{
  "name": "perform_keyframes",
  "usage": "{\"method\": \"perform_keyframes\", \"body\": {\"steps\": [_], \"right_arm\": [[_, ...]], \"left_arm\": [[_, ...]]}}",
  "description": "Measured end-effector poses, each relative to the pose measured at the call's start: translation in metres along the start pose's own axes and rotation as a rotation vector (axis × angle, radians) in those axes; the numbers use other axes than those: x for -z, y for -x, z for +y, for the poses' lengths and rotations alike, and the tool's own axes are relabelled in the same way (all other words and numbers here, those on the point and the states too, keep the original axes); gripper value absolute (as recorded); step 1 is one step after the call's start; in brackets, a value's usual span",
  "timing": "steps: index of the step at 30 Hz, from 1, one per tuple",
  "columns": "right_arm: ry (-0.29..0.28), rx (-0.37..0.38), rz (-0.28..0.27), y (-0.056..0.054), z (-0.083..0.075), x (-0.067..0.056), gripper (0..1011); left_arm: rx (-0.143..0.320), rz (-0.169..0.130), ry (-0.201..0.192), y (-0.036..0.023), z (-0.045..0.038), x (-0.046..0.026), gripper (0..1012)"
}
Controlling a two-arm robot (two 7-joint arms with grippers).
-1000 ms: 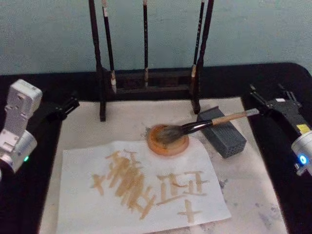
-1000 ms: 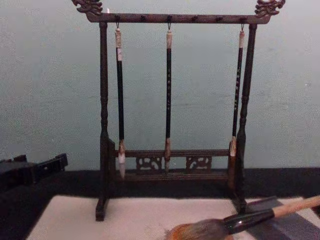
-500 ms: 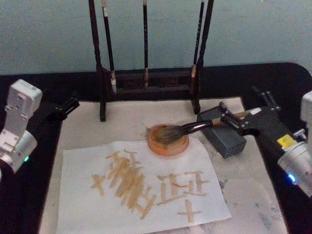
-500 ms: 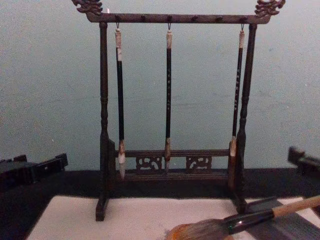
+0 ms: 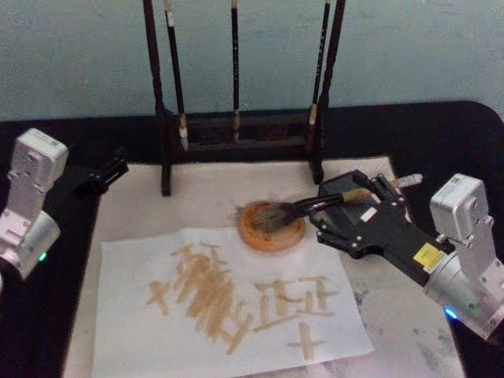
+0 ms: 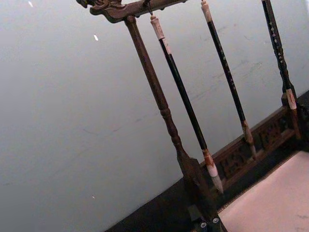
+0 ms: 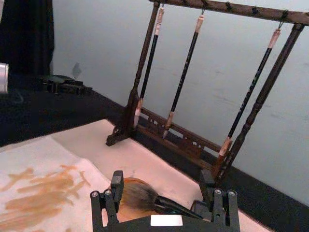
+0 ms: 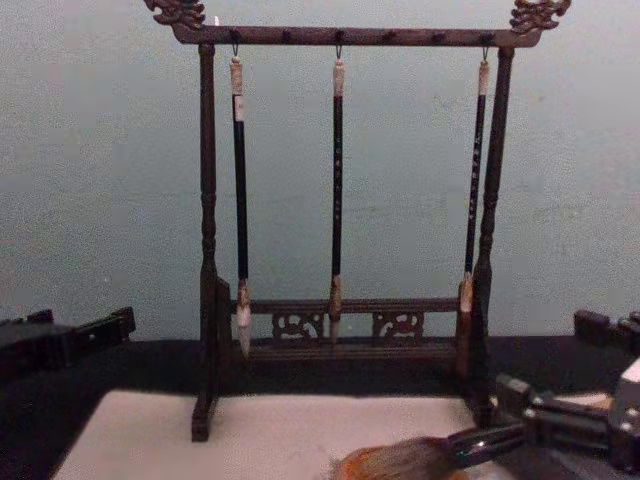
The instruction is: Pick up the brush from the inkstone, write on the paper, then place the brush back to its original position.
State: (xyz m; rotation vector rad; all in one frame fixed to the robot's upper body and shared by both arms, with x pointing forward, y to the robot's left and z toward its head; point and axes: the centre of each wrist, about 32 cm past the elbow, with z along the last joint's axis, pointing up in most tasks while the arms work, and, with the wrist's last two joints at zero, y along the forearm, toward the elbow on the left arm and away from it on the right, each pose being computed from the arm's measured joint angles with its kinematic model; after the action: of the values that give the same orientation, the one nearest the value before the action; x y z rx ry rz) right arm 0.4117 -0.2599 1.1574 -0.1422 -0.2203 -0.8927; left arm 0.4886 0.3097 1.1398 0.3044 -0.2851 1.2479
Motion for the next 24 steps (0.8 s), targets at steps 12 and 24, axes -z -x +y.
{"method": "perform_keyframes", "body": {"steps": [12,24], "right_arm": [[-0.001,0.012,0.001,-0.0008,-0.0001,0.0000,1008],[-0.002,0.019,0.004,-0.0012,-0.0001,0.0002,1008]], "left_arm": [[0.000,0.000,0.000,0.0000,0.0000,0.0000,1000],[0.000,0.000,0.000,0.0000,0.0000,0.0000,1002]]}}
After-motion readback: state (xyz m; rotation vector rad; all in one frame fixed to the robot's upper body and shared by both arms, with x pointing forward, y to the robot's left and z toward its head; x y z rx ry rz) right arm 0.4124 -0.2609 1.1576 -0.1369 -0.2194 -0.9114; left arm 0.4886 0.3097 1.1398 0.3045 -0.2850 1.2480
